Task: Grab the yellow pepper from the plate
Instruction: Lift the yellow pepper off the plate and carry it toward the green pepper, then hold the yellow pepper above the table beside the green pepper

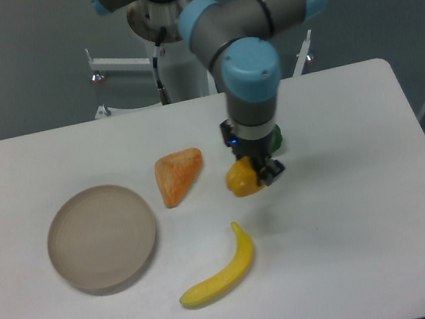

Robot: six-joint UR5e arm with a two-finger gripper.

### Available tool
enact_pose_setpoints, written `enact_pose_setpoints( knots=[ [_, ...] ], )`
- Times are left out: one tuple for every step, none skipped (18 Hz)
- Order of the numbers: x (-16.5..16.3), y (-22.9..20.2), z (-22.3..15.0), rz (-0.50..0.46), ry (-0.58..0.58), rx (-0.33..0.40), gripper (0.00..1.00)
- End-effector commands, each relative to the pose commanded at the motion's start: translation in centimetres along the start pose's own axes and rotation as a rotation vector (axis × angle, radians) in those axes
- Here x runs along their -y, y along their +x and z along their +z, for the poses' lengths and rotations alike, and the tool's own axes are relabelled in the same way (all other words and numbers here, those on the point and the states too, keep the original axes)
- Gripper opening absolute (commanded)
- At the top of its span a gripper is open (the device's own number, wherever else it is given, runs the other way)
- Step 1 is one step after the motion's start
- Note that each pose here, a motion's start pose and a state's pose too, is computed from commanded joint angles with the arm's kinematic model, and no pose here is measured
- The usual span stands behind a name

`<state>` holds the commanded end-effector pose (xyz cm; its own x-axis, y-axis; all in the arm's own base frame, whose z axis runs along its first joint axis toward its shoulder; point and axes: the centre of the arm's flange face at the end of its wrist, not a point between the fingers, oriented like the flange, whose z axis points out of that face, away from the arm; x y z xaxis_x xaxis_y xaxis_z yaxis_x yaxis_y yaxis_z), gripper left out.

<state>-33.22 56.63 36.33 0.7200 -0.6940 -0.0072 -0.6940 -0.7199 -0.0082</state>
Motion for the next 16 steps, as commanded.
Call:
enact_pose_setpoints(
  knots=[
    [-0.1,0.0,-0.1,0.012,-0.005,0.0,0.04],
    [0.0,0.0,0.0,0.023,-0.009,-0.001,0.04],
    [0.0,0.0,0.1,0.025,-0.011,-0.002,0.04],
    [0.0,-0.1,0.4,0.025,-0.011,-0.004,0.04],
    [0.0,-0.2,0.6,0.025,-0.013,-0.008,0.04],
    [0.0,-0.2,0.8,0.025,-0.013,-0.012,0.04],
    [-0.1,-0.2,0.8,0.023,-0.014,-0.012,0.04],
    [-0.2,-0.1,1.1,0.026,-0.025,-0.017,0.04],
    [-0.2,-0.1,1.0,0.026,-0.027,-0.015,0.04],
    [-0.2,-0.1,1.0,0.026,-0.027,-0.017,0.04],
    [-0.3,-0.1,0.9,0.025,-0.028,-0.014,0.04],
    [-0.3,-0.2,0.7,0.025,-0.028,-0.012,0.04],
    [-0.3,-0.2,0.7,0.025,-0.028,-0.012,0.04],
    [-0.3,-0.2,0.6,0.025,-0.028,-0.014,0.04],
    [-0.3,-0.2,0.6,0.025,-0.029,-0.015,0.04],
    [-0.3,-0.2,0.6,0.025,-0.029,-0.015,0.04]
  ],
)
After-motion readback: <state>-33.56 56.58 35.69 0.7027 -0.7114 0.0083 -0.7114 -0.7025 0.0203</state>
